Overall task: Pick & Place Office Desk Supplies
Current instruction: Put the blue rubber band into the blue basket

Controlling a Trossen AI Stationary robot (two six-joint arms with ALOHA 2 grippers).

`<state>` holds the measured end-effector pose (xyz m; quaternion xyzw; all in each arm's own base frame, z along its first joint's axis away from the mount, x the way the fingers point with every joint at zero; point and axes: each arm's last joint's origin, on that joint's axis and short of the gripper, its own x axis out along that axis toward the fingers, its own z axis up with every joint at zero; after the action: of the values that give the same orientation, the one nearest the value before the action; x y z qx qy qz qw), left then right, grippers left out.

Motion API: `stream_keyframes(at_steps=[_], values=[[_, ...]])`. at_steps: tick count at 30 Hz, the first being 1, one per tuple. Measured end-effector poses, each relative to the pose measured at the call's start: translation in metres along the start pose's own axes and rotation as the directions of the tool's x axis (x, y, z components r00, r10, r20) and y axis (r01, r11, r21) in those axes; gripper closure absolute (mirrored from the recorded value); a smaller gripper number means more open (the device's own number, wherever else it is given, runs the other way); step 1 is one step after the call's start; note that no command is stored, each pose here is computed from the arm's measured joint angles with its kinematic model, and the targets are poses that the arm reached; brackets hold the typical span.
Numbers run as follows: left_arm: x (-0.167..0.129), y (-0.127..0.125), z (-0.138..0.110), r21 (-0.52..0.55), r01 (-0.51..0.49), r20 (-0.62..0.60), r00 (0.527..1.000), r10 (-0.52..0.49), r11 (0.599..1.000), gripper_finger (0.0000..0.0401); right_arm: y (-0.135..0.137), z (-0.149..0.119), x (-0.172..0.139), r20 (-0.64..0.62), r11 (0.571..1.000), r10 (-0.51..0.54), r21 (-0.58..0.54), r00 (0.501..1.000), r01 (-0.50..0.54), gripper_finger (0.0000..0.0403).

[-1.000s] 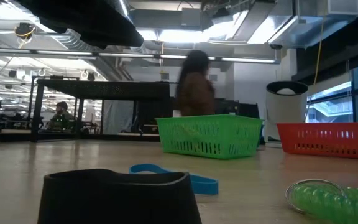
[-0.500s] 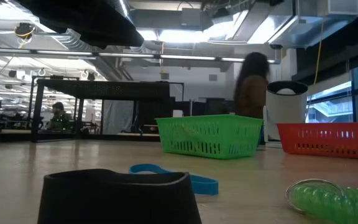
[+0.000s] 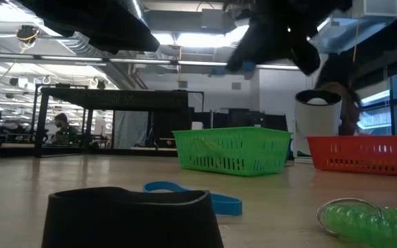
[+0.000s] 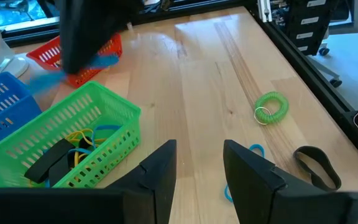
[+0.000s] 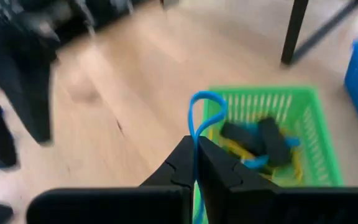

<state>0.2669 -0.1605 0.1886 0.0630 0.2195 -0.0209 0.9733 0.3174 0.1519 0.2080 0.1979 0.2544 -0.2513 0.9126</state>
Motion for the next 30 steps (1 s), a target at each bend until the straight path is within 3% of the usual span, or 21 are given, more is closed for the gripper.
stream_keyframes(at_steps=[14, 30], values=[[0.000, 0.000, 0.000, -0.003, 0.009, 0.004, 1.000, -0.009, 1.000, 0.0274, -0.016, -0.015, 0.038, -0.065, 0.989, -0.137, -0.059, 0.988, 0.133, 0.0389], [0.000, 0.000, 0.000, -0.003, 0.009, 0.004, 1.000, -0.009, 1.000, 0.0274, -0.027, -0.011, 0.051, -0.145, 0.987, -0.158, -0.052, 0.977, 0.152, 0.0389]])
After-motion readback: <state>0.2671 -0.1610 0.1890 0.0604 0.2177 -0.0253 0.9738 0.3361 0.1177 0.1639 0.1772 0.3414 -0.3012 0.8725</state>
